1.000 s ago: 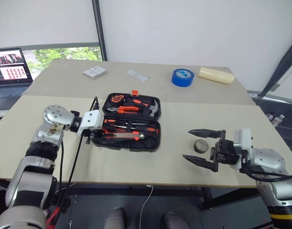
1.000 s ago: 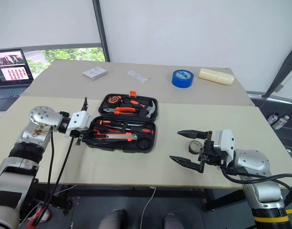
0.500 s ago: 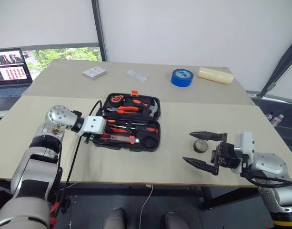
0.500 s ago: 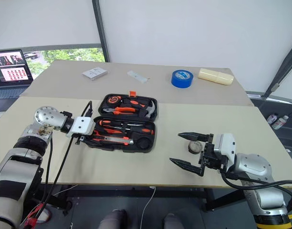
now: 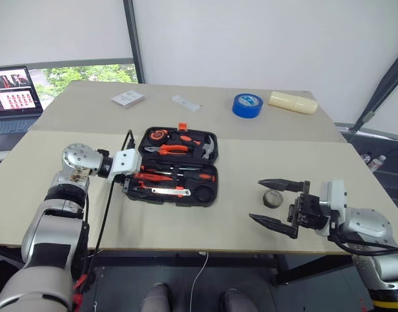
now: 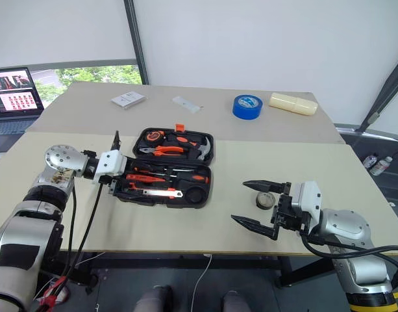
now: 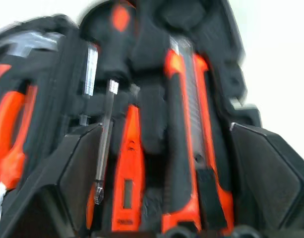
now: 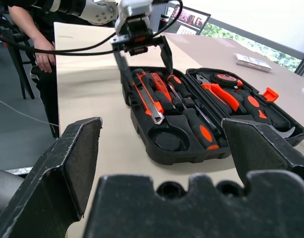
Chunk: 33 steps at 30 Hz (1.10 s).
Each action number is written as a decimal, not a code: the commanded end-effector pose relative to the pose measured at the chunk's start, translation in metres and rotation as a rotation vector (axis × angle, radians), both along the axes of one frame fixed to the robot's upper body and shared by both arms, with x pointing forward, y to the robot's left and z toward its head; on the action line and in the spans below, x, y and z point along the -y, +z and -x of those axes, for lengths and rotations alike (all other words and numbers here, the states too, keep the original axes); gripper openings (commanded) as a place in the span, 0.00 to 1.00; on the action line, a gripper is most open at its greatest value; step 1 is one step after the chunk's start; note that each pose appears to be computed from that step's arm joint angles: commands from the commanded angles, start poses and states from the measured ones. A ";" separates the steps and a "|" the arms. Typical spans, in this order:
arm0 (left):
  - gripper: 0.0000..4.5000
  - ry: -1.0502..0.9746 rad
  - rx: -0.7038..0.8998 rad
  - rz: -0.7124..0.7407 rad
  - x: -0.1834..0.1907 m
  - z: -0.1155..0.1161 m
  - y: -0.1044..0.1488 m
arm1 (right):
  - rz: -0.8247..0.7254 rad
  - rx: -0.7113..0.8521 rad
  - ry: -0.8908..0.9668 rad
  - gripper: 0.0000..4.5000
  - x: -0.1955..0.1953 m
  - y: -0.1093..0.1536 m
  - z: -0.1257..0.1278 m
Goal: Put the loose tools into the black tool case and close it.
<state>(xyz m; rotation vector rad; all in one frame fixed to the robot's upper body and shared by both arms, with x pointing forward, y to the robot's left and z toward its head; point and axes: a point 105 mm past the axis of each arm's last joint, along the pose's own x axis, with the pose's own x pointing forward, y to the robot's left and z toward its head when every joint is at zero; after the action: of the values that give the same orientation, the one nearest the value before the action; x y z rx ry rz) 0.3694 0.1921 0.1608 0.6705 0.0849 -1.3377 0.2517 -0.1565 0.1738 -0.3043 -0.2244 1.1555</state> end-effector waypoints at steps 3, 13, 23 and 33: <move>0.70 0.016 -0.001 0.166 0.000 0.000 0.022 | -0.005 0.033 -0.033 1.00 0.005 0.008 -0.003; 0.01 0.040 -0.010 0.148 0.021 0.002 -0.019 | -0.037 0.028 -0.054 1.00 0.001 0.005 -0.005; 0.01 0.058 -0.086 0.014 0.028 0.012 -0.068 | -0.044 0.021 -0.072 1.00 0.002 0.003 -0.002; 0.01 0.150 -0.243 -0.080 0.029 0.021 -0.114 | -0.061 0.016 -0.087 1.00 -0.001 0.000 -0.004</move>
<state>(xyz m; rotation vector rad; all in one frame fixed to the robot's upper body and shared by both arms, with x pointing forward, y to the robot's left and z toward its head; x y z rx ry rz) 0.3689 0.1633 0.0941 0.5833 0.1770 -1.1987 0.2574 -0.1563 0.1644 -0.2441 -0.2150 1.0696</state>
